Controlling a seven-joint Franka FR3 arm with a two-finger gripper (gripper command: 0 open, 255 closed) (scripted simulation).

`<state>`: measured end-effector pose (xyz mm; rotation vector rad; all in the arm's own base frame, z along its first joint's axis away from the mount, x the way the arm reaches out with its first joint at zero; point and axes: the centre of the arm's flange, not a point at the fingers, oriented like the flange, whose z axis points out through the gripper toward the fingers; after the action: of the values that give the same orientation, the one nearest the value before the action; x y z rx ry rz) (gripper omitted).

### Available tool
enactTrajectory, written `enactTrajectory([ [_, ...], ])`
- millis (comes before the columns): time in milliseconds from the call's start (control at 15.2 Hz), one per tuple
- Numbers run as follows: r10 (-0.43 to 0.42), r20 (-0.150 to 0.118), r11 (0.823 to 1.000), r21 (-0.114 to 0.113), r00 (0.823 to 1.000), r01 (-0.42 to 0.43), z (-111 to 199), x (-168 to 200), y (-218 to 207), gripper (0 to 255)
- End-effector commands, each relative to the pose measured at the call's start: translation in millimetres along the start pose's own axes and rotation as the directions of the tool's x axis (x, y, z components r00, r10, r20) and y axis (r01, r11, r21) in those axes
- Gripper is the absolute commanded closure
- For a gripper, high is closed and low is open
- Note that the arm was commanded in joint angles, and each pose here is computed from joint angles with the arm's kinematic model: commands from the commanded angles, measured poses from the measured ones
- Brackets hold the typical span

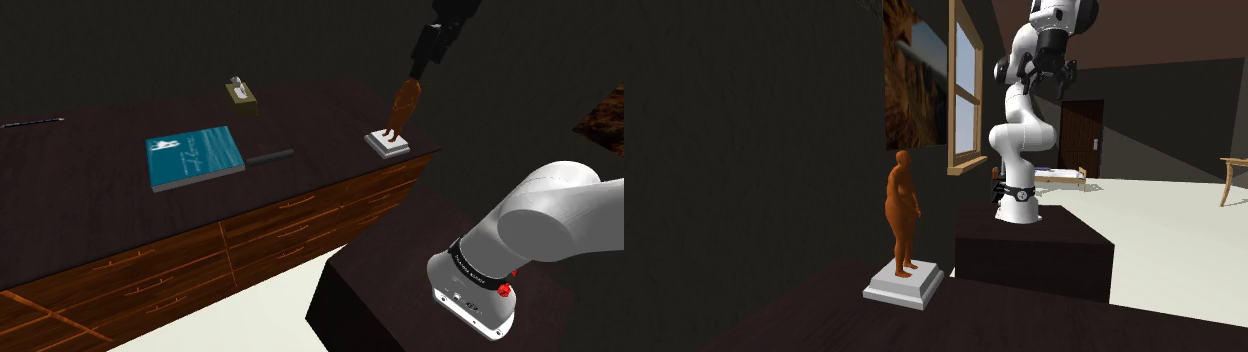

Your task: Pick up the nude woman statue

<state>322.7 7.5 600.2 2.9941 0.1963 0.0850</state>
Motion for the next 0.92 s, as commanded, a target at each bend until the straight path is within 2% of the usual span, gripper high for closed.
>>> enactTrajectory([
  [0,0.0,0.0,1.0,0.0,1.0,0.0,0,0,0,0],
  [858,-0.072,-0.009,0.997,-0.025,0.997,0.072,84,40,140,0],
])
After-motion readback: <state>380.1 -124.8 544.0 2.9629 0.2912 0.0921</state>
